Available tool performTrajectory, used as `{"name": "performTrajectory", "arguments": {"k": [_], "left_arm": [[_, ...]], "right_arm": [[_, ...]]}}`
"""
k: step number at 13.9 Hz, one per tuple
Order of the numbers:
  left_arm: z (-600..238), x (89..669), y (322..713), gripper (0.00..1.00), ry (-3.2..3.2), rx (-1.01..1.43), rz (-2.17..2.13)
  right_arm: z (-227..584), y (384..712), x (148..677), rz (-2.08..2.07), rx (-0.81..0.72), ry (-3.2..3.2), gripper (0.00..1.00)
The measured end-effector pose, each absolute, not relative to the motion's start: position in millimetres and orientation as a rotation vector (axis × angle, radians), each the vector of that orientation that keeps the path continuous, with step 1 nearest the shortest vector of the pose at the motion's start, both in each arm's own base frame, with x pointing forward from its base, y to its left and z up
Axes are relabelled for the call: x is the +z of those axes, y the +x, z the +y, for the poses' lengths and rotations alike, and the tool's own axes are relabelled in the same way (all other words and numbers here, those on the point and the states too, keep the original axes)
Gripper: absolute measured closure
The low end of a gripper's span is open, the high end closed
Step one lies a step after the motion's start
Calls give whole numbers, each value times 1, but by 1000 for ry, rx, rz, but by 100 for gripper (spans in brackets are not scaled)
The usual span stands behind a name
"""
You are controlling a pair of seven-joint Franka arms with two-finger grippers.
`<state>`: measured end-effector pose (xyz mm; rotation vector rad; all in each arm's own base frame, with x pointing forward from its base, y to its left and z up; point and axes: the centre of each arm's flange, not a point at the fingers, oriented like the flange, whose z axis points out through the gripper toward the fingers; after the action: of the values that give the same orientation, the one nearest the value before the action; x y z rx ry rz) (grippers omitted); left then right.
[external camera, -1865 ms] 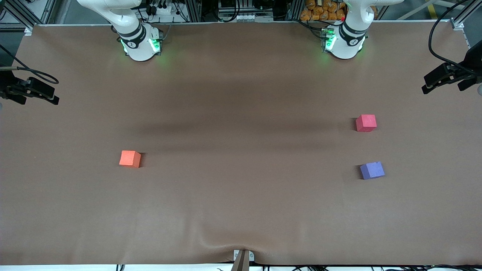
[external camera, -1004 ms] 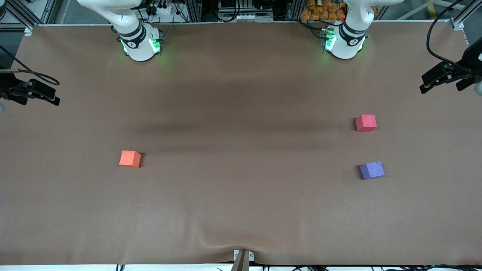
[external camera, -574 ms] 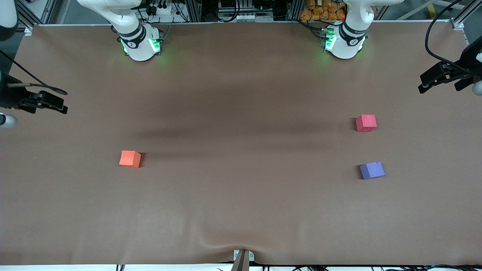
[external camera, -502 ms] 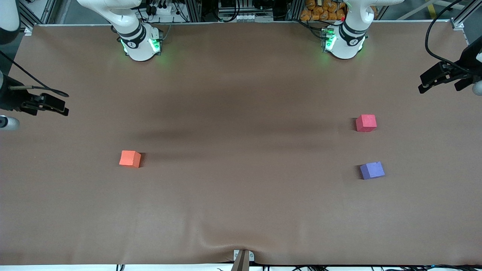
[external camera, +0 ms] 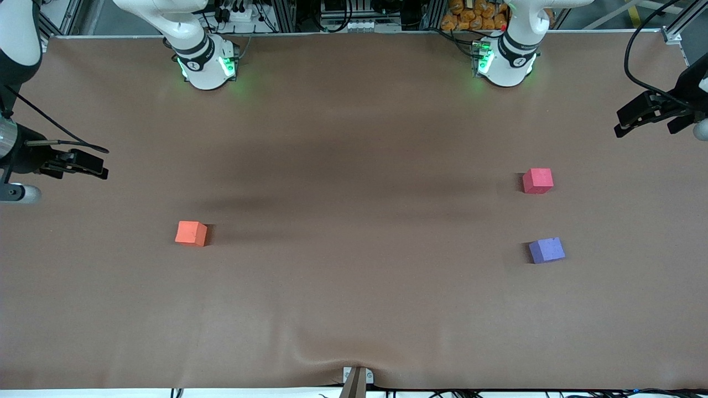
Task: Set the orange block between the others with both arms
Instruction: 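Reach the right gripper down to the orange cube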
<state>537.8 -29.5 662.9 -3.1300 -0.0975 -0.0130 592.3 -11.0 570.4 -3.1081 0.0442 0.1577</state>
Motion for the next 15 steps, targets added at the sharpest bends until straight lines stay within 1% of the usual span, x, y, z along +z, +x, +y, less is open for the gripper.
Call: {"name": "performTrajectory", "arguments": {"k": [4, 7, 10, 13, 15], "left_arm": [[-30, 662, 538, 0, -3130, -11, -98], [-30, 662, 538, 0, -3130, -10, -98], [-30, 662, 538, 0, -3130, -9, -97], [-30, 661, 538, 0, -3130, -8, -97], [-31, 661, 538, 0, -3130, -8, -92]], "right_arm": [[-5, 604, 551, 30, 161, -3109, 0], [-5, 620, 517, 31, 183, -3109, 0], [-5, 638, 449, 36, 130, -3115, 0], [-5, 644, 378, 42, 152, -3117, 0], [-2, 650, 348, 35, 157, -3119, 0]]}}
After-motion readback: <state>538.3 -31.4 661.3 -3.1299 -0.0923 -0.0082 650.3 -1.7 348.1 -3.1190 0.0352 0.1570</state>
